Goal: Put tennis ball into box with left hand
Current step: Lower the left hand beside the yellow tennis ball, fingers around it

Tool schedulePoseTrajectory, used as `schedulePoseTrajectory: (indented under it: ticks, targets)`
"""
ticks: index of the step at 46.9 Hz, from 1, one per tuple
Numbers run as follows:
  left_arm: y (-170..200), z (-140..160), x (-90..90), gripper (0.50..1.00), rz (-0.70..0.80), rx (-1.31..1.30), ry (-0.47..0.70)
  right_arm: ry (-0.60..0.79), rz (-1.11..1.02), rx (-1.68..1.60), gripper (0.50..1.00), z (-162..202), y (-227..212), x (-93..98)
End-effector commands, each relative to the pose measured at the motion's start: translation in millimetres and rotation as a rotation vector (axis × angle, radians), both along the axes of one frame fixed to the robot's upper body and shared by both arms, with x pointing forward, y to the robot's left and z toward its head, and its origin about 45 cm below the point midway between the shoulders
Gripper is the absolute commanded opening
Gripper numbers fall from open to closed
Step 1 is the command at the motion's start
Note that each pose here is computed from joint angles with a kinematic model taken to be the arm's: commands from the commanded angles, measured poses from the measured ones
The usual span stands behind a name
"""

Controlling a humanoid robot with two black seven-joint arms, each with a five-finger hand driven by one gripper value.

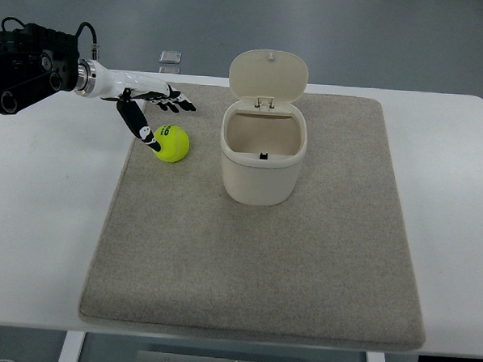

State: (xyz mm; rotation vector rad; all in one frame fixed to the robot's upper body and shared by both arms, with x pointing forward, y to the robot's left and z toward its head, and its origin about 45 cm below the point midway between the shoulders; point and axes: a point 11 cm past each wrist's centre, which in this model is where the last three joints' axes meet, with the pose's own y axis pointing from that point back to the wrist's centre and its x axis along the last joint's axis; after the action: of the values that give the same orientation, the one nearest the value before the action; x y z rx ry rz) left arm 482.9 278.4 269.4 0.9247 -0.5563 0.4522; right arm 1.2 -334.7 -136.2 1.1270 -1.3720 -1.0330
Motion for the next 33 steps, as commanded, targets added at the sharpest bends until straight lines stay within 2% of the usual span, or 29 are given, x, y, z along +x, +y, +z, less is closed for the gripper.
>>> schedulePoseTrajectory:
  ticks: [1, 33]
  targets:
    - [-0.7, -0.4, 0.1, 0.964, -0.002, 0.002, -0.001, 0.000, 0.001, 0.000, 0.901, 0.0, 0.0, -0.1]
    - [-2.3, -14.0, -3.0, 0.969, -0.006, 0.012, -0.004, 0.000, 0.001, 0.000, 0.901, 0.0, 0.0, -0.1]
